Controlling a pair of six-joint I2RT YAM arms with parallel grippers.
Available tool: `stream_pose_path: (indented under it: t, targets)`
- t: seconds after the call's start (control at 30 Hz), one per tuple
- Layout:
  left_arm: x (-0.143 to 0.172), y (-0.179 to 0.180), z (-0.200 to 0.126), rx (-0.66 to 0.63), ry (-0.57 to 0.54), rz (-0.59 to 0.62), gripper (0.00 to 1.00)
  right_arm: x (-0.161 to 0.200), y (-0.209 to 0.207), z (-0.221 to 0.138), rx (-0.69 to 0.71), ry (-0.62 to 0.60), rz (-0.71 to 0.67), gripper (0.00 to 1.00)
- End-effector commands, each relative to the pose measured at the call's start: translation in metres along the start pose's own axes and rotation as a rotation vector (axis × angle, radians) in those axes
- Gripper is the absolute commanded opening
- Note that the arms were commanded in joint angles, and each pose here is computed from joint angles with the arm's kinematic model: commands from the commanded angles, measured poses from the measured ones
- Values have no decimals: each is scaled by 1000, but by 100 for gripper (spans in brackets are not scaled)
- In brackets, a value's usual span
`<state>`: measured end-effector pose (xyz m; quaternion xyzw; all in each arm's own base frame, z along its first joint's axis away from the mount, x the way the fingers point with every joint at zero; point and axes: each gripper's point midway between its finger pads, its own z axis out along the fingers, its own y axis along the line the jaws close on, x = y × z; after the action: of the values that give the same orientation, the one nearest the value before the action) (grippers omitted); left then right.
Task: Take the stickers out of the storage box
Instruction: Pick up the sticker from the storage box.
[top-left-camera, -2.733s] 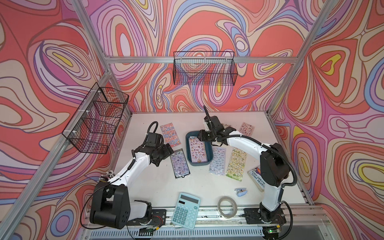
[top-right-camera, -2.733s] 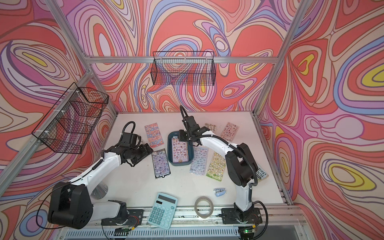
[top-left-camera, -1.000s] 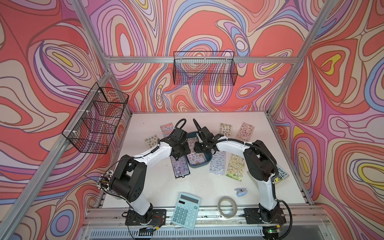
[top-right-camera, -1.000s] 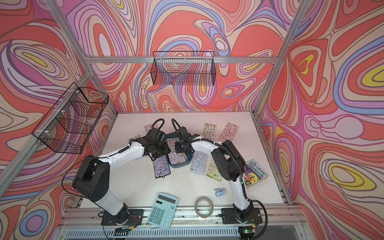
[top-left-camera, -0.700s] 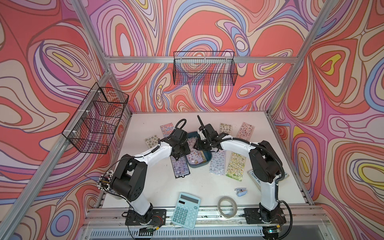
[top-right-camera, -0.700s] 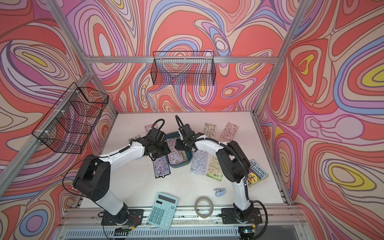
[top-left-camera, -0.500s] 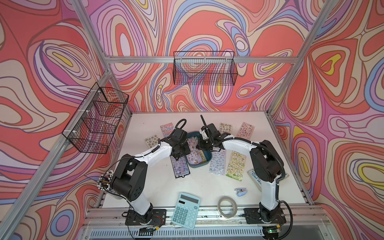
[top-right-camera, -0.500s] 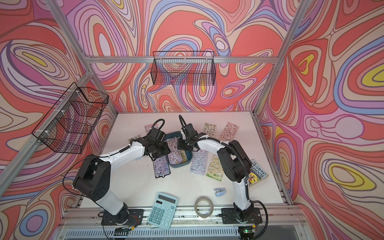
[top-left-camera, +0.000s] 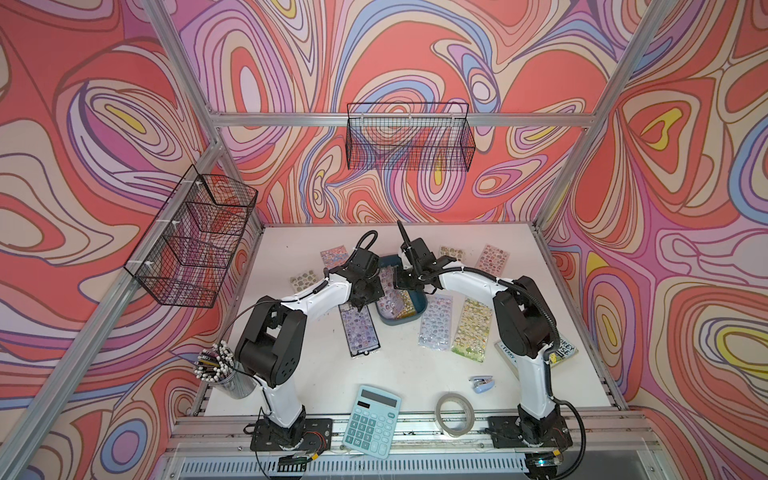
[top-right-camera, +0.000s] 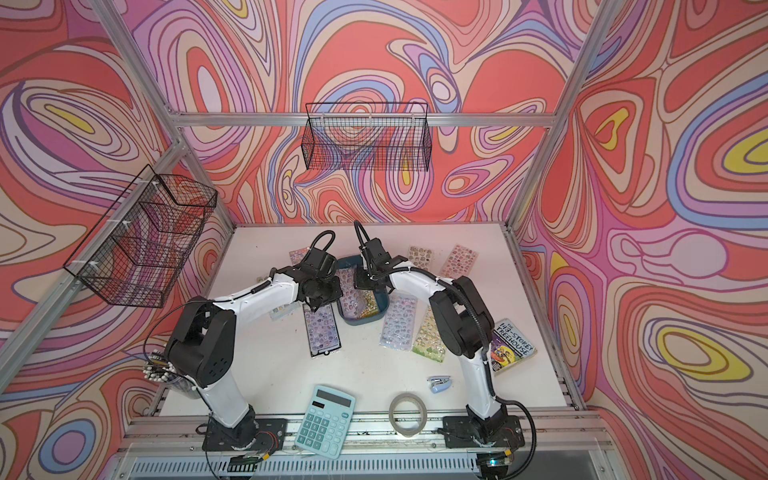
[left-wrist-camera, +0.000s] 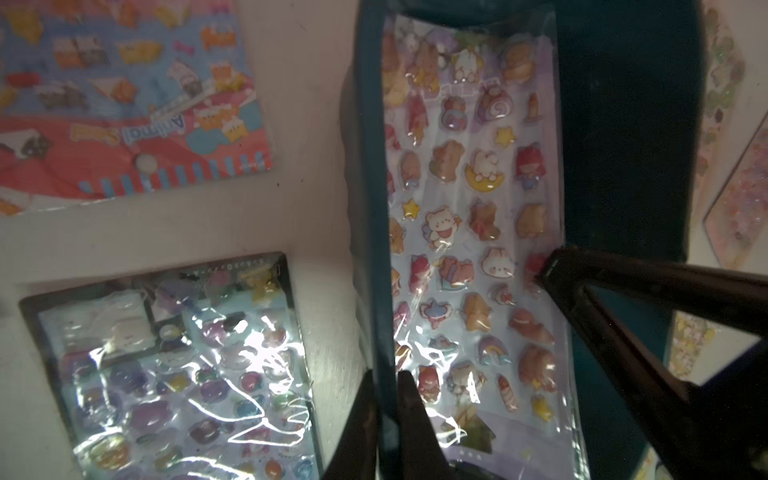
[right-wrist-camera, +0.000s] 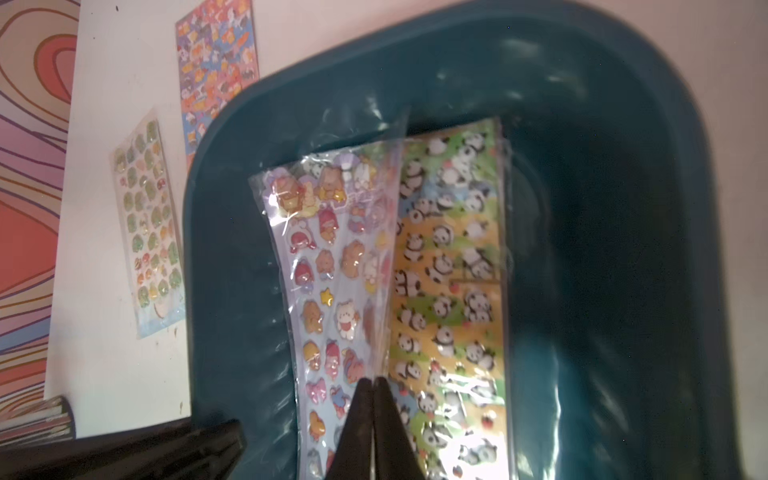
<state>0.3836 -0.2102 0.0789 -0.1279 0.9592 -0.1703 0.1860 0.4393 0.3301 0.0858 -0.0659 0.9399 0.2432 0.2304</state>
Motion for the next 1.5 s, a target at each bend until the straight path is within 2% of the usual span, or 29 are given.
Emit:
stream_pose_path:
  t: [0.0, 0.23, 0.37, 0.47, 0.6, 0.73, 0.87, 1.03, 1.23, 1.3, 1.47]
  targets:
    - [-7, -12, 5, 6, 6, 39, 11, -12, -17, 9, 60, -13, -24, 0]
    - [-28, -25, 23, -4, -5, 51, 9, -36, -40, 14, 98, -37, -1, 0]
    - [-49, -34, 20, 19, -36, 35, 10, -50, -43, 8, 94, -64, 8, 0]
    - [-60, -37, 17, 30, -50, 23, 24, -61, -41, -1, 87, -90, 9, 0]
    - [-71, -35, 9, 47, -64, 3, 55, -75, -33, -21, 56, -133, 11, 0]
    - [-77, -27, -3, 67, -84, -29, 72, -88, -22, -46, 22, -188, 14, 0]
    - [-81, -24, -23, 110, -103, -54, 79, -96, -12, -70, -3, -230, 13, 0]
    - [-86, -27, -63, 187, -141, -66, 89, -107, 1, -106, -49, -293, 16, 0]
    - [-89, -21, -112, 311, -198, -102, 94, -115, 16, -143, -120, -355, 11, 0]
    - [-88, -22, -124, 376, -204, -107, 95, -115, 25, -152, -183, -360, 5, 0]
    - [-81, -29, -147, 529, -192, -102, 99, -108, 58, -164, -462, -335, 13, 0]
